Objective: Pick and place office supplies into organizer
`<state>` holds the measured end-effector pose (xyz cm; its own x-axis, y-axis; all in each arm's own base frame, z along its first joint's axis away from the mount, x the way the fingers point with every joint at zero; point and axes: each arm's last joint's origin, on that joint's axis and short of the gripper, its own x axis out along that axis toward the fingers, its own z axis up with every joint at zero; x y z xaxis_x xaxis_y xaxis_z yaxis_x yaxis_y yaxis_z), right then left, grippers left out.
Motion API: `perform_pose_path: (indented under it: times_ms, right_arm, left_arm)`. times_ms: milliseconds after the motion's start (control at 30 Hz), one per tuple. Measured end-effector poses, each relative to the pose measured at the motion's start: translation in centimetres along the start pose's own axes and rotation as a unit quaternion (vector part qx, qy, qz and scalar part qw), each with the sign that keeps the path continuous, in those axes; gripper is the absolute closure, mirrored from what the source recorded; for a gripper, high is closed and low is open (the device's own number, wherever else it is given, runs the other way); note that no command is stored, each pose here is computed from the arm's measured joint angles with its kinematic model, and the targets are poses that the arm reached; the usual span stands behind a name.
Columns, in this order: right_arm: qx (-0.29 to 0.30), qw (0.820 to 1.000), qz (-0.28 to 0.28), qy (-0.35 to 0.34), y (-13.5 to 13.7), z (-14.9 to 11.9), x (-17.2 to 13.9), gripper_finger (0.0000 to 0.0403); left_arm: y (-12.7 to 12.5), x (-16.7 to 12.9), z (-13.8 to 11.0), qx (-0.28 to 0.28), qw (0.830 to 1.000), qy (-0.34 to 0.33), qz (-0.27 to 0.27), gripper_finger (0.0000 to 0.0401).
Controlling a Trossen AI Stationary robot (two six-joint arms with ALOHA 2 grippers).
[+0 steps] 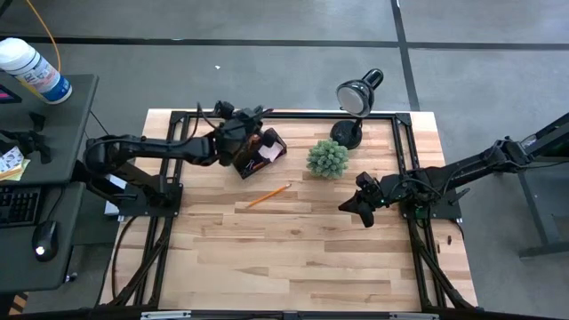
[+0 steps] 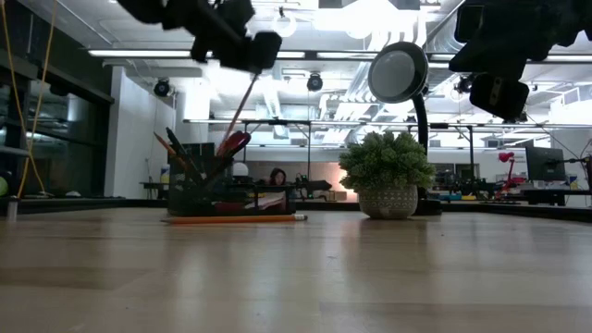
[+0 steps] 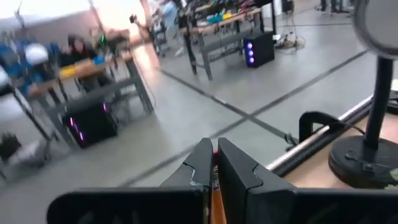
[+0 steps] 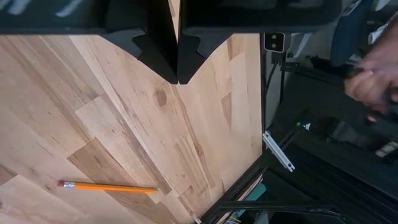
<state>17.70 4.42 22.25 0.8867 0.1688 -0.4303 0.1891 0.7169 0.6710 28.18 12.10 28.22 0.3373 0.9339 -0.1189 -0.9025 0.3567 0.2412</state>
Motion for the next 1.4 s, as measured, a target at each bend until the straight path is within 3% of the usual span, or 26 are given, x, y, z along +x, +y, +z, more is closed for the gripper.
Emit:
perform_pose_path:
  times_ms: [133, 233, 567, 1100, 1400]
  right_arm:
    - [0.0, 1.0, 0.0, 0.0, 0.0, 0.0, 0.0, 0.0399]
    - [-0.001, 1.0, 0.0, 0.0, 0.0, 0.0, 0.0, 0.0399]
    - [0.003, 1.0, -0.006, -0.007, -0.2, 0.3, 0.0, 0.0397]
    - [0.017, 1.0, -0.016, -0.018, -1.0, 1.1, 0.0, 0.0402]
    - [0.015, 1.0, -0.016, -0.018, -1.0, 1.1, 0.0, 0.0401]
  left_arm:
    - [0.5, -0.2, 2.6, 0.046, 0.999, -0.027, -0.005, 0.0401]
    - [0.9, -0.5, 3.3, 0.068, 0.997, -0.031, -0.005, 0.0401]
    - [0.5, -0.4, 0.1, 0.104, 0.993, 0.051, -0.013, 0.0401]
    - [0.4, -1.4, -6.2, 0.011, 0.997, 0.068, 0.028, 0.0401]
    - [0.5, -1.6, -6.9, -0.04, 0.996, 0.06, 0.058, 0.039]
